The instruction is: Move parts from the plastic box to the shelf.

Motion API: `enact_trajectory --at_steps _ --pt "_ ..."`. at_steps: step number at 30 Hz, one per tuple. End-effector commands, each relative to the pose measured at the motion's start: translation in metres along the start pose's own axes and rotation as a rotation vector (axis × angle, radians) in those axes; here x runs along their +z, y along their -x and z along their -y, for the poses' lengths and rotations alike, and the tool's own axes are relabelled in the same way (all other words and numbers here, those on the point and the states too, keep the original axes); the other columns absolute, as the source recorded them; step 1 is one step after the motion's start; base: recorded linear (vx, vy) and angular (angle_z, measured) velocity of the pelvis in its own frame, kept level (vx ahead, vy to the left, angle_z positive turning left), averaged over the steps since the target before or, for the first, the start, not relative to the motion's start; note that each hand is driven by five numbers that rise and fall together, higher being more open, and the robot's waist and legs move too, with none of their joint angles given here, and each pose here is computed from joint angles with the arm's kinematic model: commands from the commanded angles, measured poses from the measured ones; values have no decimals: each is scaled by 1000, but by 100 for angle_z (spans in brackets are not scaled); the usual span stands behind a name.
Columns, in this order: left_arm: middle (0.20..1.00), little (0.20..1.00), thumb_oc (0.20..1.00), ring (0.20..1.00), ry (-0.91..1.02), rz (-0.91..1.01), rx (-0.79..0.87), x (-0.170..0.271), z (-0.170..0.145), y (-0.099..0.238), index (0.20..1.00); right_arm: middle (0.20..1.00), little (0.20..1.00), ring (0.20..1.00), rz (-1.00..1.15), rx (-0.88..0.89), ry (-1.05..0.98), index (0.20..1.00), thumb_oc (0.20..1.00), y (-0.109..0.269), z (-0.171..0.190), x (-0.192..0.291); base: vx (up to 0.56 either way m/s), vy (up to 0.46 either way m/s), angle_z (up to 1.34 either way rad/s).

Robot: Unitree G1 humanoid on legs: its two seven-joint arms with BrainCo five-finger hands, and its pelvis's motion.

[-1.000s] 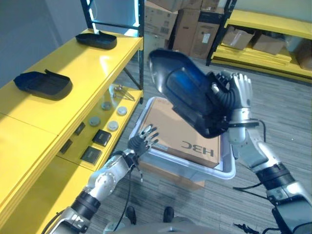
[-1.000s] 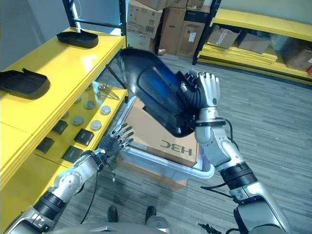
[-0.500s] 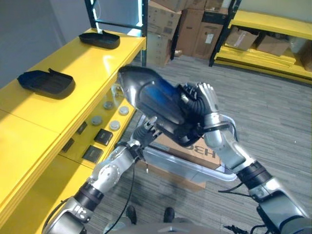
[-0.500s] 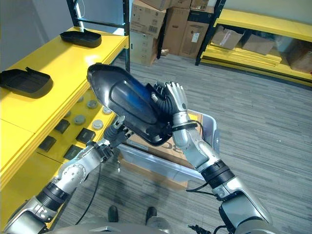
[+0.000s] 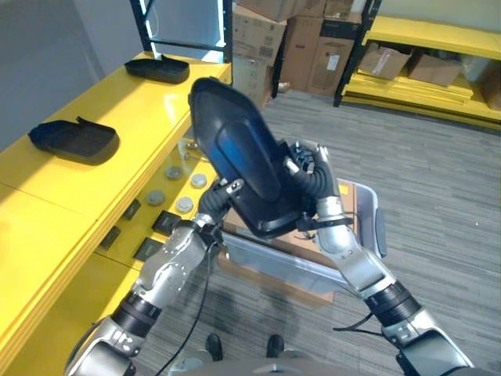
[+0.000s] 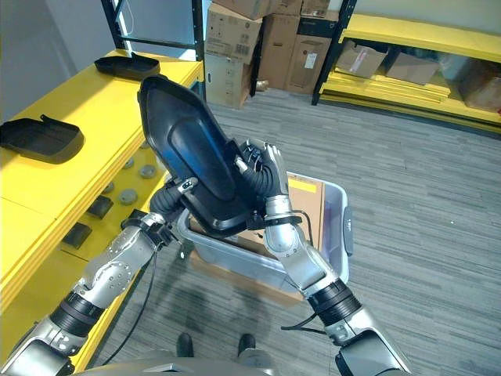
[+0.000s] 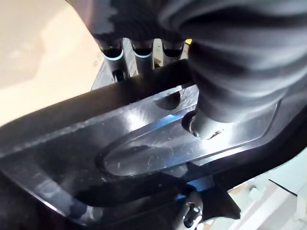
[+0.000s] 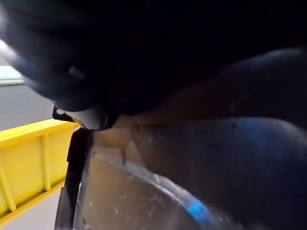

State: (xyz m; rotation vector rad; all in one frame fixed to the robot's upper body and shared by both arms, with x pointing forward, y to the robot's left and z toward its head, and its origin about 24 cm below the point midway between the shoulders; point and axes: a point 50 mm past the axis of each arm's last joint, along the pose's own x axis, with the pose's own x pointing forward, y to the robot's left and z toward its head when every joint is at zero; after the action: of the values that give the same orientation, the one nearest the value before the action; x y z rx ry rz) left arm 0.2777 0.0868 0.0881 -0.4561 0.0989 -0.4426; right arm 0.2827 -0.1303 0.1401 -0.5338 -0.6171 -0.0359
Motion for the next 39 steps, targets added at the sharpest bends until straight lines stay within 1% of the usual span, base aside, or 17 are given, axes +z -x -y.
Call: enact_trajectory --at_steps 1,2,3,4,5,8,11,13,16,17,18,20,24,27,31,33,39 --pt "200 200 200 200 -107 159 -104 23 21 -8 200 200 200 200 267 100 -326 200 200 -8 -13 62 19 2 -4" --pt "200 200 200 200 -160 198 -65 28 18 -7 200 200 200 200 262 122 -365 200 200 -5 -16 63 0 0 0" --pt "200 200 200 200 -304 267 2 36 11 -5 200 200 200 200 254 130 -375 200 200 -1 -19 62 0 0 0" --pt "200 200 200 200 -373 311 37 41 7 -2 200 285 285 285 211 134 -399 285 285 1 -19 57 0 0 0" --pt "200 200 200 200 -469 353 88 47 0 3 200 1000 1000 1000 163 123 -415 1000 1000 7 -17 48 0 0 0" --pt "200 200 200 200 -703 453 252 60 -22 22 200 1000 1000 1000 7 57 -491 1000 1000 27 -3 21 0 0 0" --pt "200 200 200 200 -877 496 373 65 -41 36 200 1000 1000 1000 -116 16 -447 1000 1000 41 8 -1 4 14 -1" --pt "200 200 200 200 -989 555 497 73 -59 55 200 1000 1000 1000 -293 2 -437 1000 1000 66 22 -31 12 60 -9" --pt "200 200 200 200 -1022 608 610 81 -74 71 200 1000 1000 1000 -499 40 -347 1000 1000 106 31 -68 14 40 -12" --pt "200 200 200 200 -1023 608 611 80 -74 71 200 1000 1000 1000 -498 41 -347 1000 1000 106 31 -68 0 0 0" --pt "200 200 200 200 -1007 637 634 83 -77 75 200 1000 1000 1000 -616 97 -308 1000 1000 125 28 -85 0 0 0" --pt "200 200 200 200 -989 661 634 85 -77 77 200 1000 1000 1000 -723 146 -309 1000 1000 142 23 -98 1 30 -4" --pt "200 200 200 200 -945 728 574 95 -69 81 200 1000 1000 1000 -1108 348 -331 1000 1000 218 -1 -134 28 20 -1" --pt "200 200 200 200 -945 738 530 97 -63 78 200 1000 1000 1000 -1200 375 -341 1000 1000 237 -8 -139 29 -12 7" --pt "200 200 200 200 -903 698 375 95 -48 61 200 1000 1000 1000 -1380 266 -392 1000 1000 269 -13 -149 58 -67 42" --pt "200 200 200 200 -885 638 311 91 -46 55 200 1000 1000 1000 -1439 273 -393 1000 1000 284 -15 -147 2 -170 184" --pt "200 200 200 200 -809 592 352 86 -53 57 200 1000 1000 1000 -1493 201 -374 1000 1000 295 -11 -148 -38 -159 53"
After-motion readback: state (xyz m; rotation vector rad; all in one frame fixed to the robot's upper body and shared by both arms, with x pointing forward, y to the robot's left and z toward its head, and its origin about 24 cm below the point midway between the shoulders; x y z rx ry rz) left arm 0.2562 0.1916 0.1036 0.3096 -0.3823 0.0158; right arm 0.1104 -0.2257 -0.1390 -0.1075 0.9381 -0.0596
